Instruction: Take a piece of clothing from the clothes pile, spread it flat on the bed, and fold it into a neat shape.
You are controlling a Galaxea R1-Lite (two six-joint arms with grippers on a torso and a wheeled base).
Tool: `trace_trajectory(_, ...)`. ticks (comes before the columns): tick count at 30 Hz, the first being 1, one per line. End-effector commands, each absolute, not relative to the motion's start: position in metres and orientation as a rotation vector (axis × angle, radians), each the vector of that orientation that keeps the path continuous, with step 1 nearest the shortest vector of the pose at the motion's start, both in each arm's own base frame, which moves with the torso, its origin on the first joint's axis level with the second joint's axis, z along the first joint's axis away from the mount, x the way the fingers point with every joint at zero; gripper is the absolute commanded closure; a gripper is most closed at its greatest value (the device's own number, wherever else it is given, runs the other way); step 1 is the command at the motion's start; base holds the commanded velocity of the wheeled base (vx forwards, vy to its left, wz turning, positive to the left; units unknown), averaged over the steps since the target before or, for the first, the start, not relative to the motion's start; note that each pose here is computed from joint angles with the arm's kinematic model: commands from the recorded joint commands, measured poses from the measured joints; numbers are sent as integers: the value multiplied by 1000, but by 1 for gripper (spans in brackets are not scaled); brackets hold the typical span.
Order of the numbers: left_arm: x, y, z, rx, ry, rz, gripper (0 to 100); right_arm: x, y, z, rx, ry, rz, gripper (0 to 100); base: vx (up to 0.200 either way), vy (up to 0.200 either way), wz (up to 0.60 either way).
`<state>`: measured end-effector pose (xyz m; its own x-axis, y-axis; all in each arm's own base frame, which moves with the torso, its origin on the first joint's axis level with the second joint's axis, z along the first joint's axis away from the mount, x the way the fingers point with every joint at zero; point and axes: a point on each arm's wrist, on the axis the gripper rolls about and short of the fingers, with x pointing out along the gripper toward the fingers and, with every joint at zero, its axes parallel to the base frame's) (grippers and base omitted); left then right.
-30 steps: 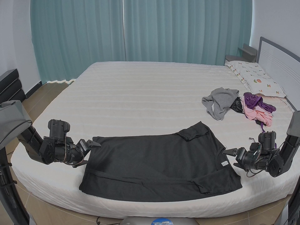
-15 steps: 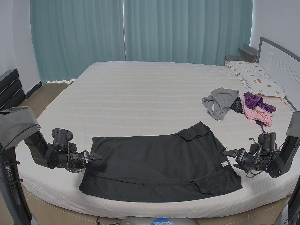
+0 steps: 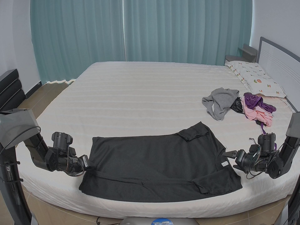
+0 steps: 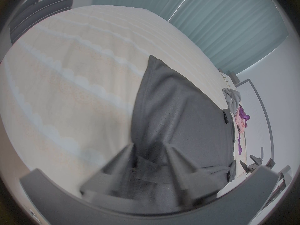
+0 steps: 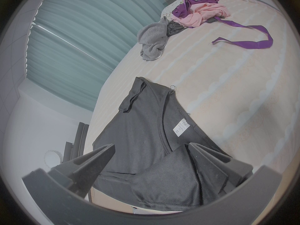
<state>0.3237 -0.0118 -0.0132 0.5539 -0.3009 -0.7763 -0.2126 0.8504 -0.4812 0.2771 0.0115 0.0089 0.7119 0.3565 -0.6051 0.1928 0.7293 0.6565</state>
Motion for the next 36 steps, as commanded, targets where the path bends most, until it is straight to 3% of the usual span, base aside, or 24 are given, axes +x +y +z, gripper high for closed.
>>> trace_trajectory(1,317,-8,-11,-580,998,-36,100,277,12,8,768,796,101,0,0,0,0)
trace_trajectory(12,309,-7,8,-606,959,-29,100,276,15,19,752,764,125,0,0,0,0)
trace_trajectory(23,313,-6,-1,-601,976,2,100,298,29,13,689,754,190,0,0,0,0)
trace_trajectory(24,313,-6,-2,-599,978,6,0,302,29,10,658,753,199,0,0,0,0)
trace_trajectory(30,313,-6,-4,-603,981,7,0,306,21,-9,484,789,255,0,0,0,0)
trace_trajectory(36,314,-4,-9,-608,990,16,0,303,8,-20,473,821,344,0,0,0,0)
